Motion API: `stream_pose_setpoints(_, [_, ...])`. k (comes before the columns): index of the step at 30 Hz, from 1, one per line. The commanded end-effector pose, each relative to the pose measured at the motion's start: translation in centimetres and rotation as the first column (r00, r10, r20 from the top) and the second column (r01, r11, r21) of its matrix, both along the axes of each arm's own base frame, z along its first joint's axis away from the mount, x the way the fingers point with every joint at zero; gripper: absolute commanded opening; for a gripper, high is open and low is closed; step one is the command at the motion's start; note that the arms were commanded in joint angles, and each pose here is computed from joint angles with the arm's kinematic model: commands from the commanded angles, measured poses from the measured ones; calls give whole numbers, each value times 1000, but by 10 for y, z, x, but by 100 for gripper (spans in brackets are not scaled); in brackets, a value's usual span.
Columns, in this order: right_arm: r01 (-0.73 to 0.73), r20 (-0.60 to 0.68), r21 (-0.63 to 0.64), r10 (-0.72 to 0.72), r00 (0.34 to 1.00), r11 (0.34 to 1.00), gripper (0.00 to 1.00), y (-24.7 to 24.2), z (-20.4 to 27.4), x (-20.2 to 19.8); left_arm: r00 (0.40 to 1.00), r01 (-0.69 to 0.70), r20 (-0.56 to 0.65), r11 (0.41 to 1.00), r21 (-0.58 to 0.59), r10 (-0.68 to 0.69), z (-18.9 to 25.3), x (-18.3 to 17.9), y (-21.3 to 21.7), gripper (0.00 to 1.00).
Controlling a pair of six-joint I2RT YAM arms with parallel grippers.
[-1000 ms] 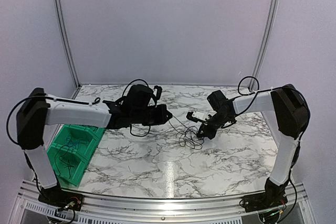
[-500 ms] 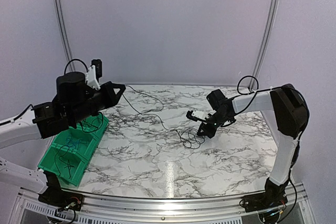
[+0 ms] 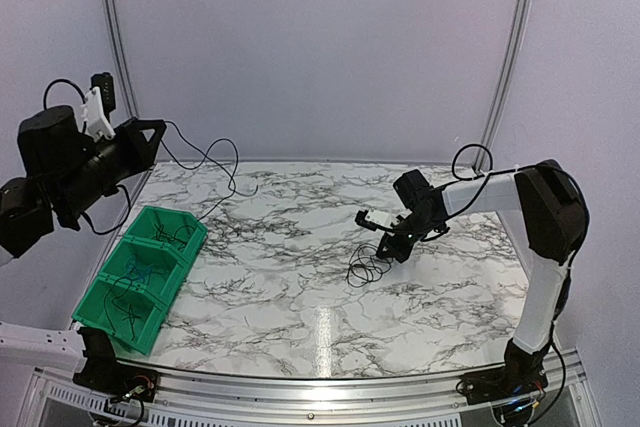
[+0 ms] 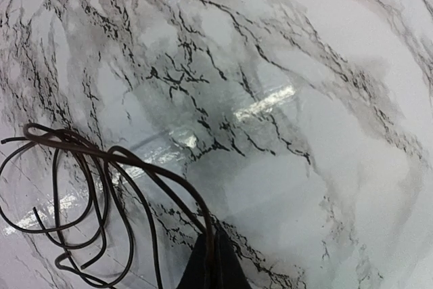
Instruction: Untangle the cables
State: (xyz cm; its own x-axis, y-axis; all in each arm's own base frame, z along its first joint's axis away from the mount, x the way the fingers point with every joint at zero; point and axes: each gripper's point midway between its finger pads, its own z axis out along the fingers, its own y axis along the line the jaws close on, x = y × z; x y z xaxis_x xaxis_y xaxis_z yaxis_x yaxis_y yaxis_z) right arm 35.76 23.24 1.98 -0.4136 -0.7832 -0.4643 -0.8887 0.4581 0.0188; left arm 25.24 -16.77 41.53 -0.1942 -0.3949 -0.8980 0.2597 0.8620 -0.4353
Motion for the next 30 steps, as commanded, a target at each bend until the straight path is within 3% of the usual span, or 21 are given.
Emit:
stream_pose_setpoints(1, [70,-47,-150,-78,996,986,0,-35,-31,-2,994,-106,47,990,89,102,33,-14,42,0])
stream_pose_setpoints(5, [68,-44,-150,-75,996,986,0,-35,-29,-2,991,-133,-6,983,127,135,27,-15,50,0])
stream_pose_setpoints(15, [63,-43,-147,-70,997,987,0,-35,-28,-3,954,-167,-201,951,260,222,-48,-28,75,0])
stream_pose_setpoints(20, [59,-51,-149,-67,996,987,0,-35,-29,-4,888,-185,-336,914,361,313,-95,-53,109,0])
stream_pose_setpoints(25, [54,-62,-155,-64,996,986,0,-35,-32,-5,844,-192,-420,918,348,335,-130,-76,132,0])
stream_pose_setpoints(30, [52,-76,-158,-65,995,986,0,-36,-37,-7,760,-206,-514,898,389,398,-172,-101,156,0])
